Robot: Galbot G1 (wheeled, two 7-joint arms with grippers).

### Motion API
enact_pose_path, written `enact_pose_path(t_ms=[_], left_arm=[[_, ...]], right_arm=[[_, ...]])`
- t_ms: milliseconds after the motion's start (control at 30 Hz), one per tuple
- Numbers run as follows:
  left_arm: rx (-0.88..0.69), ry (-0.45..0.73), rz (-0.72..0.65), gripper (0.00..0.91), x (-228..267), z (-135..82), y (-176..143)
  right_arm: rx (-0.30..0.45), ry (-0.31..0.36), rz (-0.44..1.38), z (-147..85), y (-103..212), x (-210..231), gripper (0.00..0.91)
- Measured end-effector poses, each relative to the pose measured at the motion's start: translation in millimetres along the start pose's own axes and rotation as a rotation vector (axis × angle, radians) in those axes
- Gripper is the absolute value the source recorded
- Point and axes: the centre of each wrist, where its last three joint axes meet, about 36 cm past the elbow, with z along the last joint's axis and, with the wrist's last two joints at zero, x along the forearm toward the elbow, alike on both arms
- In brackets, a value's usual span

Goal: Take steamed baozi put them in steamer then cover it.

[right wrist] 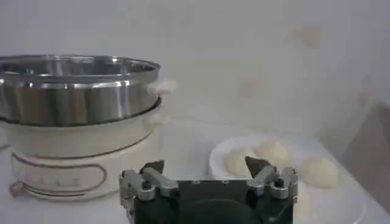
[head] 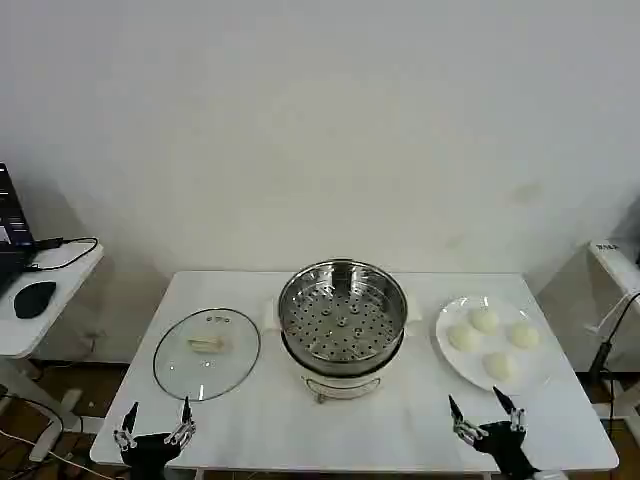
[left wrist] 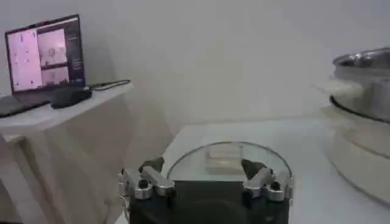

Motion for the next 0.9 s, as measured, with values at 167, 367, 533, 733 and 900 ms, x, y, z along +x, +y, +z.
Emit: enact_pose_path(t_ms=[167,367,533,733,900], left_arm=[[0.000,-0.009,-0.009,0.907,0,1,1],[-0.003,-0.020,-0.013,0.907,1,-1,1],[-0.005,-0.026,-0.020,0.907,3,-1,1],[-0.008,-0.026,-0.026,0.907,5,1,0],[-0.003,-0.026,-0.039,0.907,5,2,1]], right_arm=[[0.167,0.043,-0.018,-21,-44,-14,0.907],[0.449,0.090,-0.060,-53,-109,-40,0.907],[0.714,0.122,-0.114,-85,-159,-71,0.907],[0.992,0.154,-0.201,-119,-206,-120,0.907],[1.167,0.199,-0.288,-137,-237,-164,0.907]])
